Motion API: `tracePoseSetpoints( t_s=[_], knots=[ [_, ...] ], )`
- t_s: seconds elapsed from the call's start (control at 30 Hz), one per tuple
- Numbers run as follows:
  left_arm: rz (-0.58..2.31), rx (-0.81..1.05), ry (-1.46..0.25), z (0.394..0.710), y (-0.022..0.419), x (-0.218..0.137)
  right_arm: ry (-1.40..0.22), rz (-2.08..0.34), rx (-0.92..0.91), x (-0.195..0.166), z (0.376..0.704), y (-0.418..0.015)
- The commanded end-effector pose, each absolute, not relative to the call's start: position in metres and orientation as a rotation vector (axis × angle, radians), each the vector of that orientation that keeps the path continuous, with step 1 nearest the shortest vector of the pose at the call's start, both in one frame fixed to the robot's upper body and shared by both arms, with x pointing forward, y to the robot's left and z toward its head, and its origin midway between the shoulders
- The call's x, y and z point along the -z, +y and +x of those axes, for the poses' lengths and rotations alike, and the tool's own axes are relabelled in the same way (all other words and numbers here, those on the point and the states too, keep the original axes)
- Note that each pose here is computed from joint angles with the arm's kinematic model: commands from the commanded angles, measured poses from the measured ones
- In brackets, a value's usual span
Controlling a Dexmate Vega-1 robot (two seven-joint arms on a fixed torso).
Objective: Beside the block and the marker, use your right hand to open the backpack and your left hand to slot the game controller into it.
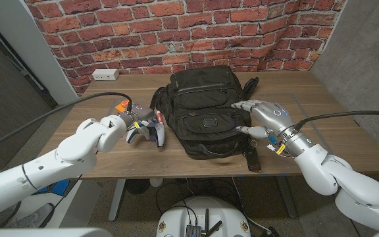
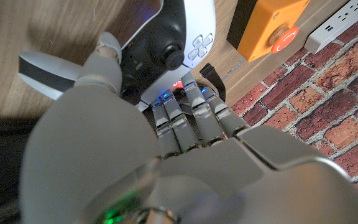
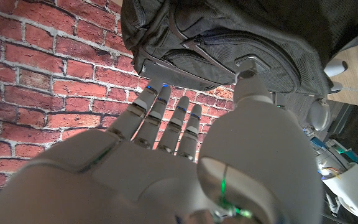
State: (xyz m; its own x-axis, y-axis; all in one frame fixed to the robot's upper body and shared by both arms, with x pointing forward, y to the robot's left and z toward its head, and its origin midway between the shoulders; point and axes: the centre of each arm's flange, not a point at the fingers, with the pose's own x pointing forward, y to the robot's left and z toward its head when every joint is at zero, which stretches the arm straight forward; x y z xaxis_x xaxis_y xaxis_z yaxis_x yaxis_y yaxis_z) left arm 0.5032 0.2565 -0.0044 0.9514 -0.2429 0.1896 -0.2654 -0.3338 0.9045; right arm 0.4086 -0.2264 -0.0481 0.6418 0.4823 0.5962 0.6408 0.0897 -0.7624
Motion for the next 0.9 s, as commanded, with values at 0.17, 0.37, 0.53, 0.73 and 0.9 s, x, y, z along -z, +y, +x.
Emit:
tracePoseSetpoints(
  t_s=[0.17,0.37,0.53,0.73,0.9],
  knots=[
    [1.923,-0.020,-0.374,0.508,0.260,0.005,-0.958,-1.628,0.165,0.062,0.406,-0.217],
    [1.923,-0.012,-0.374,0.509,0.258,0.005,-0.979,-1.649,0.193,0.066,0.406,-0.214],
    [1.923,-0.016,-0.377,0.508,0.259,0.003,-0.979,-1.687,0.191,0.070,0.406,-0.211],
    [1.925,-0.019,-0.380,0.509,0.260,0.002,-0.968,-1.730,0.204,0.076,0.407,-0.207],
    [1.923,-0.019,-0.389,0.511,0.259,0.000,-0.961,-1.765,0.220,0.080,0.409,-0.203]
  ],
)
